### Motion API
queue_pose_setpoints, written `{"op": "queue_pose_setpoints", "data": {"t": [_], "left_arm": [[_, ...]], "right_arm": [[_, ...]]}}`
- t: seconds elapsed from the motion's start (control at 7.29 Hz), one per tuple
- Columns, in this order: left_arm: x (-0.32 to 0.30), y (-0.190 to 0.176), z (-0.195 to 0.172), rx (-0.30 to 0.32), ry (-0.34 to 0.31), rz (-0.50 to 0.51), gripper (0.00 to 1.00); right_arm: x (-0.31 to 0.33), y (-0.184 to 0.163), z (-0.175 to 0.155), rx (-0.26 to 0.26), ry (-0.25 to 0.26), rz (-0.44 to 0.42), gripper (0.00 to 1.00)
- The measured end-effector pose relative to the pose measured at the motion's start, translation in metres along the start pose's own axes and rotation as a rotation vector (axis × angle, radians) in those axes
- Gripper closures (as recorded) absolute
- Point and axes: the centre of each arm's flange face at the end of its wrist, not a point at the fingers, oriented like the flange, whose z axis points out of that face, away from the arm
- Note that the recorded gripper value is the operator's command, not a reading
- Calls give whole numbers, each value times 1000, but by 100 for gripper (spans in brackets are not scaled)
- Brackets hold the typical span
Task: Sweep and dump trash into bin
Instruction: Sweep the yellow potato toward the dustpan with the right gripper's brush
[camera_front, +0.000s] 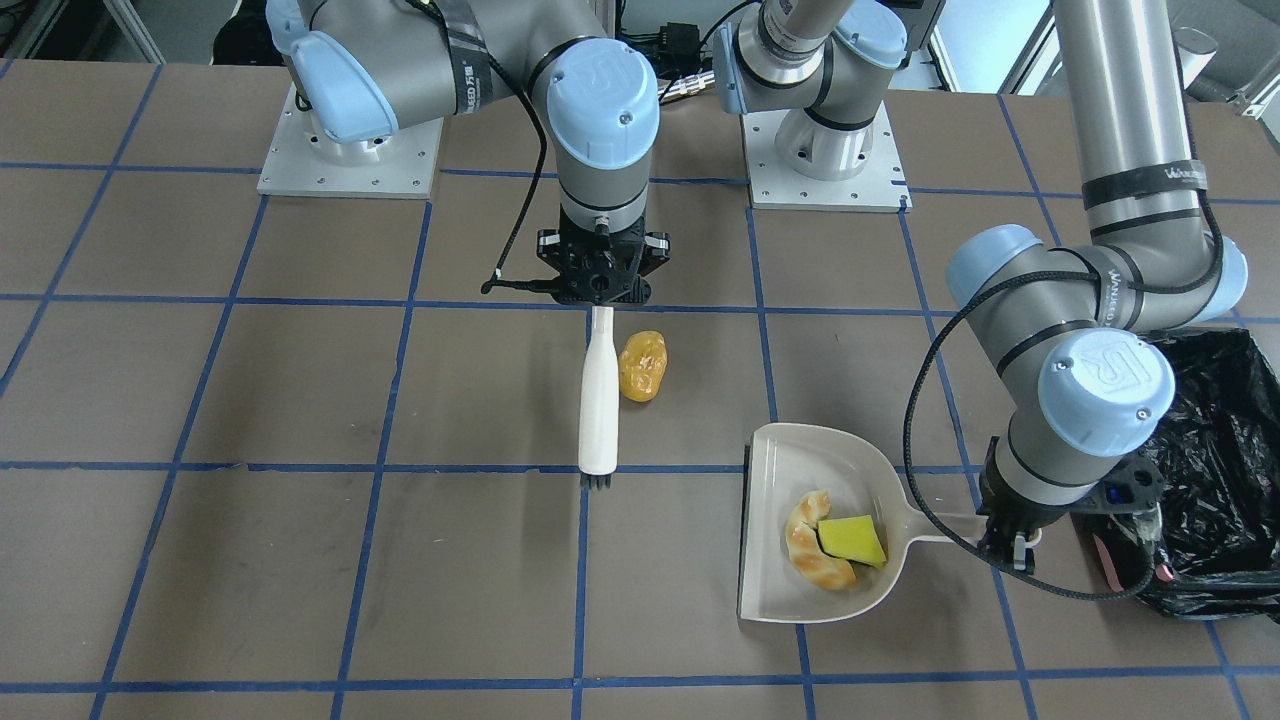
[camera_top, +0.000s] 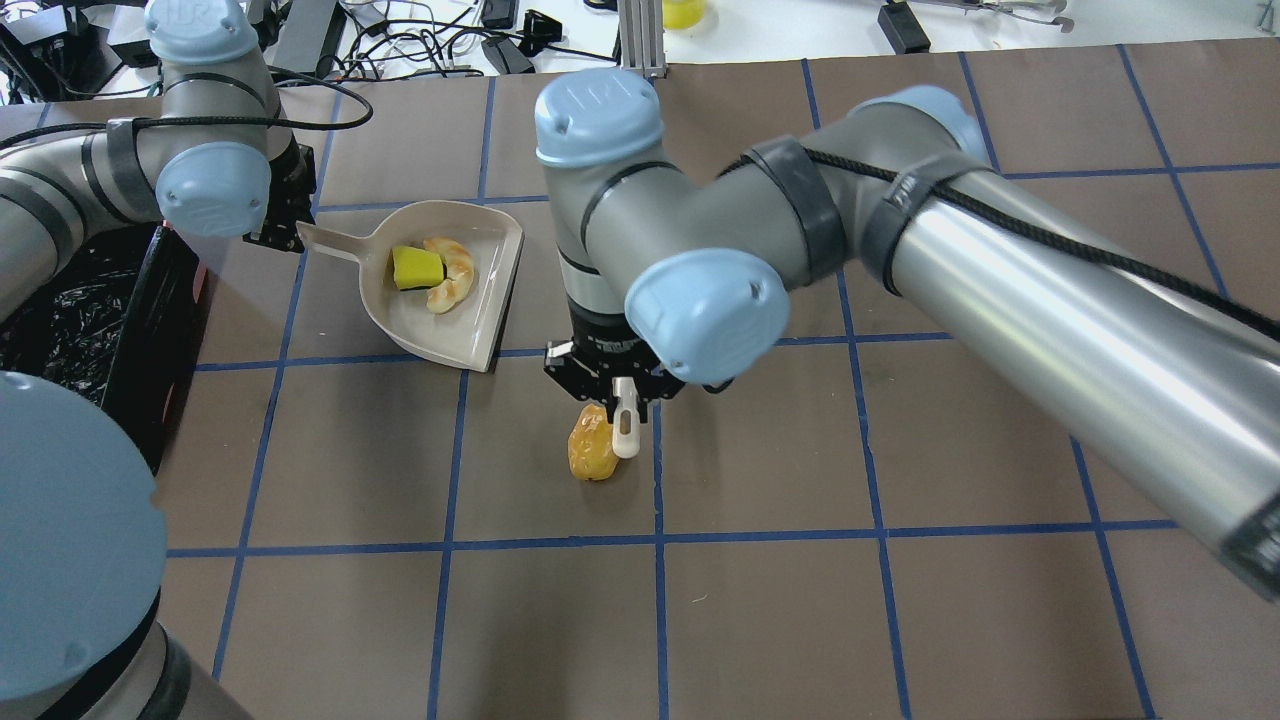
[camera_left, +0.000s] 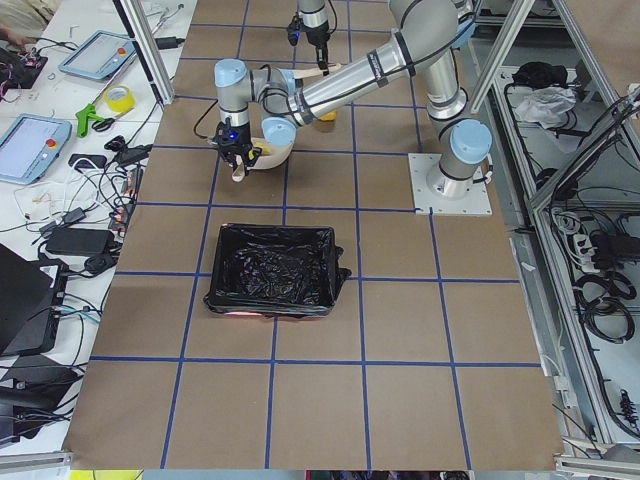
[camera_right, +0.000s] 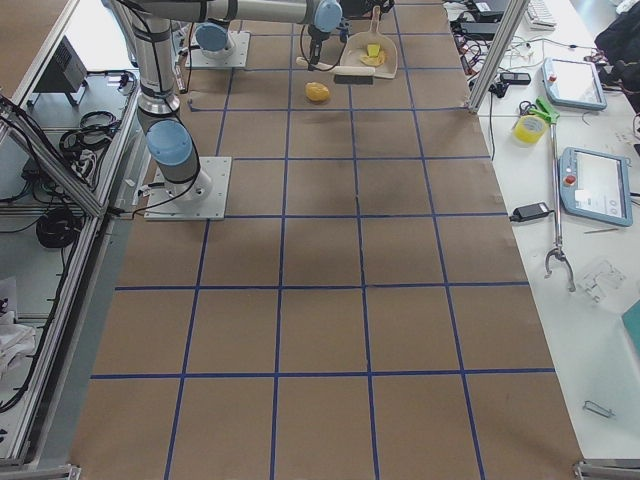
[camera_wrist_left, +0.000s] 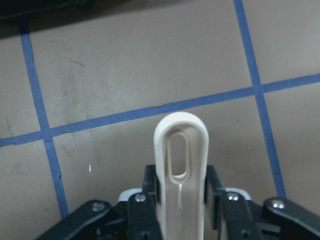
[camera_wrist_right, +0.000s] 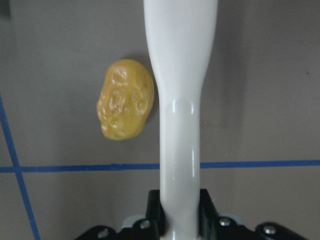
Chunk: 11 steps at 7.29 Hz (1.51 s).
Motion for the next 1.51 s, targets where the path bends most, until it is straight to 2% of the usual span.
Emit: {"op": "queue_pose_setpoints", "data": {"t": [0.27,0.41,0.82,1.51], "left_arm": [[-35,11,-6,-7,-20,-3,100],[-50,15,-10,-9,-27,-5,100],[-95,30,-15,-11,-55,-19,100],[-132,49,-3,-3,-100,-83,100]], "right_arm": [[20,44,10,-9,-5,-2,100],[26,54,15,-16,-5,4,100],[26,66,34,-47,11,118,100],[2,86,55,-62,42,161,100]]}}
